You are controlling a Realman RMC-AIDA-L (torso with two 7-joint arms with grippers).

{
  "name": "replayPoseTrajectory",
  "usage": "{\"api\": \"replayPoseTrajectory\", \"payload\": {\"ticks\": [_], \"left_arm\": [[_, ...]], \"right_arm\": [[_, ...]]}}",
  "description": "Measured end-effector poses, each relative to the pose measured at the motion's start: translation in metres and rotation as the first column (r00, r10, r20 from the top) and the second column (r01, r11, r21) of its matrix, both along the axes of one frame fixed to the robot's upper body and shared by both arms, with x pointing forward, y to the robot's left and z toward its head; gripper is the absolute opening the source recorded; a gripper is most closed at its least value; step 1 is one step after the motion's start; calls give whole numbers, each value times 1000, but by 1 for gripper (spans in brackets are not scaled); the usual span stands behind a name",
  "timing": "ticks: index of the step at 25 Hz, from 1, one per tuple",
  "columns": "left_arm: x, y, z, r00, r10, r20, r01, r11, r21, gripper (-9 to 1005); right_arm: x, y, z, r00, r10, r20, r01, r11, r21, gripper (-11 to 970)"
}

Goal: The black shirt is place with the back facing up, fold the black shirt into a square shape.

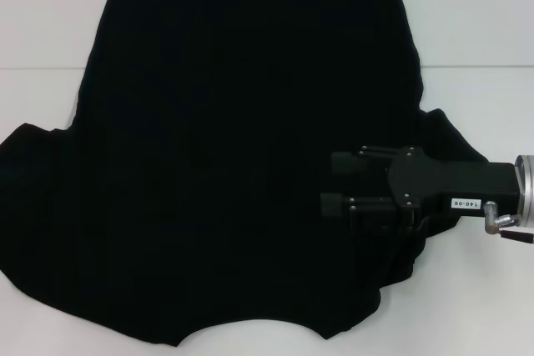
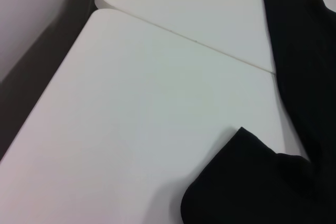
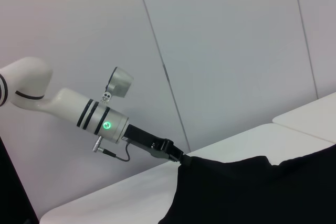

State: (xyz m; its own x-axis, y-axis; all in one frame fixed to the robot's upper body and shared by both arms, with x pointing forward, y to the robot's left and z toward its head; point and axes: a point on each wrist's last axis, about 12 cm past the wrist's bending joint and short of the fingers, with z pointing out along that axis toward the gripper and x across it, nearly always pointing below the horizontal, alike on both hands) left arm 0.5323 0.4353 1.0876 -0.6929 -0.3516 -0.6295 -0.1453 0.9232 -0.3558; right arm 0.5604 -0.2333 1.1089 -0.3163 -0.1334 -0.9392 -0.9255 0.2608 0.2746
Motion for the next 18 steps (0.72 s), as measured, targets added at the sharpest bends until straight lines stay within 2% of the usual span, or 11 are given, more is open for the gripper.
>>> {"api": "replayPoseTrajectory", "payload": {"ticks": [13,18], "left_arm": [[2,-4,0,1000,-13,9,13,1000,-25,0],[13,-24,10,991,-98,93,109,987,-121,1]], "right_arm": [[-1,-3,-1,1000,-6,-2,6,1000,-2,817],[-1,-5,-1,1000,-11,0,11,1000,-5,818]]}}
